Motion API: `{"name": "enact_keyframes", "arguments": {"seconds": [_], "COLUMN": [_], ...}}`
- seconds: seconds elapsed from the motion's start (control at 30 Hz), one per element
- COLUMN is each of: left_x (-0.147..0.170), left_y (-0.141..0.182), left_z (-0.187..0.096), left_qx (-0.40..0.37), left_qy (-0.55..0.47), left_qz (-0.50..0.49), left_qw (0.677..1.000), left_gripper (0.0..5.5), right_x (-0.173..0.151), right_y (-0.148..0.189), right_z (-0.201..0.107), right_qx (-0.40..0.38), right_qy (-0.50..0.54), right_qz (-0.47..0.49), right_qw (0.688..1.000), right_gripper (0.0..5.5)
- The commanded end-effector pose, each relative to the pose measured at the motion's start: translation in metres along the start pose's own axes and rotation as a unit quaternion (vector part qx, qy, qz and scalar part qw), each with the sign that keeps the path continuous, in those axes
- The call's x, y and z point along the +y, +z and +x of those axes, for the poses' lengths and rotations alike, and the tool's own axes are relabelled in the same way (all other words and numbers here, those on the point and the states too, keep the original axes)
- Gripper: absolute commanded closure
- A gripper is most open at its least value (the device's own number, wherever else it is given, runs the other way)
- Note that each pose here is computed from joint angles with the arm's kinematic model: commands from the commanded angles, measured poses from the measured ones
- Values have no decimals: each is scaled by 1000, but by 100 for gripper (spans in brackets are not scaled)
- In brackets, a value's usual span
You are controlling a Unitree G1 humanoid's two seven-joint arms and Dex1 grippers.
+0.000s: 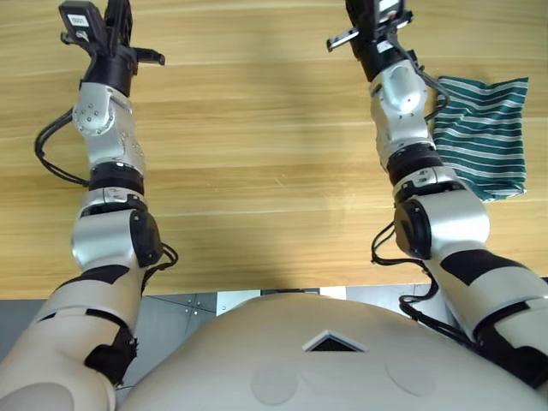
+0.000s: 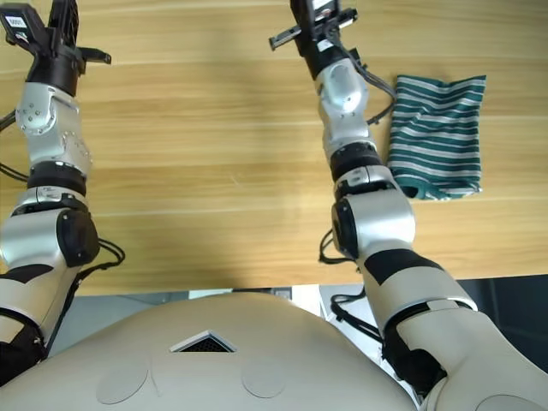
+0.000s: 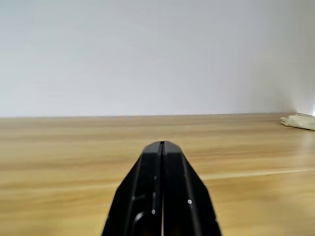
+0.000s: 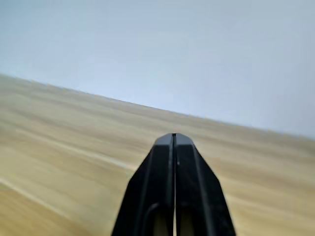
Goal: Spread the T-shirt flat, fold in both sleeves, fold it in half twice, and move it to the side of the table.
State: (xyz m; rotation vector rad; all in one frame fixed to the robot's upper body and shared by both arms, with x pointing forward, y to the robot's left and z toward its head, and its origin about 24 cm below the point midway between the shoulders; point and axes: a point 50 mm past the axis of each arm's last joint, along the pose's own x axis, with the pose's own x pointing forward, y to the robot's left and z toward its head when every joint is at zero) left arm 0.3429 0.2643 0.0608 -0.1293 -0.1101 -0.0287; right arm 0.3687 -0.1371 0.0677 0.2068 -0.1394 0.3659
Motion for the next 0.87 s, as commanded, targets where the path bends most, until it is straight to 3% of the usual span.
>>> {"name": "enact_keyframes", "arguments": {"seconds": [0.03,0.13,0.2,0.43,0.67,0.87], "left_x": [17,19,19,23,30,16], "left_y": [-23,-36,-45,-59,-64,-70], "left_z": [-12,-23,-31,-53,-70,-75], "left_qx": [44,53,62,58,48,29], "left_qy": [82,103,105,74,39,1], "left_qz": [-114,-146,-150,-169,-180,-174], "left_qw": [989,982,981,981,982,984], "left_gripper": [550,550,550,550,550,550], "right_x": [-14,-27,-26,-4,6,15], "right_y": [-11,-17,-17,-43,-79,-91], "right_z": [-5,-10,-10,-25,-65,-81], "right_qx": [28,101,105,63,110,125], "right_qy": [-35,-115,-139,-146,-266,-288], "right_qz": [114,-10,-77,49,-90,-224], "right_qw": [992,988,982,986,953,922], "right_gripper": [549,549,549,549,549,549]}}
